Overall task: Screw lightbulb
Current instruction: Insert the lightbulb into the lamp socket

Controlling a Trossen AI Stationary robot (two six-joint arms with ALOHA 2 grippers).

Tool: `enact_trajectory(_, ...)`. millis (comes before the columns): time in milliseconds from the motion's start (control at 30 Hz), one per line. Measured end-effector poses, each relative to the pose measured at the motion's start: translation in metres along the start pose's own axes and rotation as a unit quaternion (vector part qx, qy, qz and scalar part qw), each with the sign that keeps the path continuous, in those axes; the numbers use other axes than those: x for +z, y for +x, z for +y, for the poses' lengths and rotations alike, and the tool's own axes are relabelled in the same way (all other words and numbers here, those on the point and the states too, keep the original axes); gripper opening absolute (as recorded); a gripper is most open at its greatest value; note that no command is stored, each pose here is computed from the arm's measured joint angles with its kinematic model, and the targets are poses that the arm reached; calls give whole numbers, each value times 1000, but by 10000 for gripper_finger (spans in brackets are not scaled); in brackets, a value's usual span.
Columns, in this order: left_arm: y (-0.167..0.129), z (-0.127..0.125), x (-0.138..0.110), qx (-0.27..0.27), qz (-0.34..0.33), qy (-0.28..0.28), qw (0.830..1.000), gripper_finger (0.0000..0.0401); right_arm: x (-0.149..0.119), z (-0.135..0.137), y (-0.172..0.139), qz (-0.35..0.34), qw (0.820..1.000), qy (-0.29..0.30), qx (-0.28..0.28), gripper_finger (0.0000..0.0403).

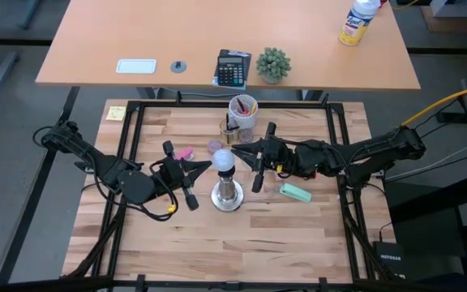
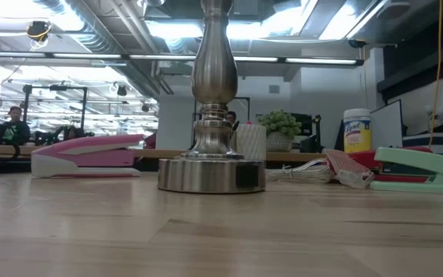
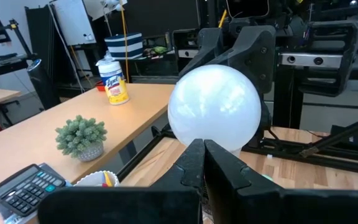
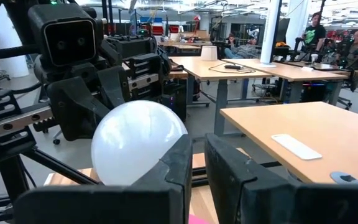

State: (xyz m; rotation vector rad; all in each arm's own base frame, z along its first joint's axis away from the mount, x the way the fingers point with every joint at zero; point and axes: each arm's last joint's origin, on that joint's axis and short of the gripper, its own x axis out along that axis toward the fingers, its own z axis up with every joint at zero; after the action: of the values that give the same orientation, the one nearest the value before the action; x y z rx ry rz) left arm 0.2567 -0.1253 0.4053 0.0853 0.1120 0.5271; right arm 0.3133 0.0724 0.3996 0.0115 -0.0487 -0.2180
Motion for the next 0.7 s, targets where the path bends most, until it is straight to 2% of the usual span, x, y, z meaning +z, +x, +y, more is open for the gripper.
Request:
enact_trajectory(500,-9,-6,0,-21,-1,2,1000,1,0,0,0,0,1000,0,-1,48)
enact_trajectory(700,-11,-8,0,-43,0,-14,999,1,0,0,0,0,1000,0,-1,48)
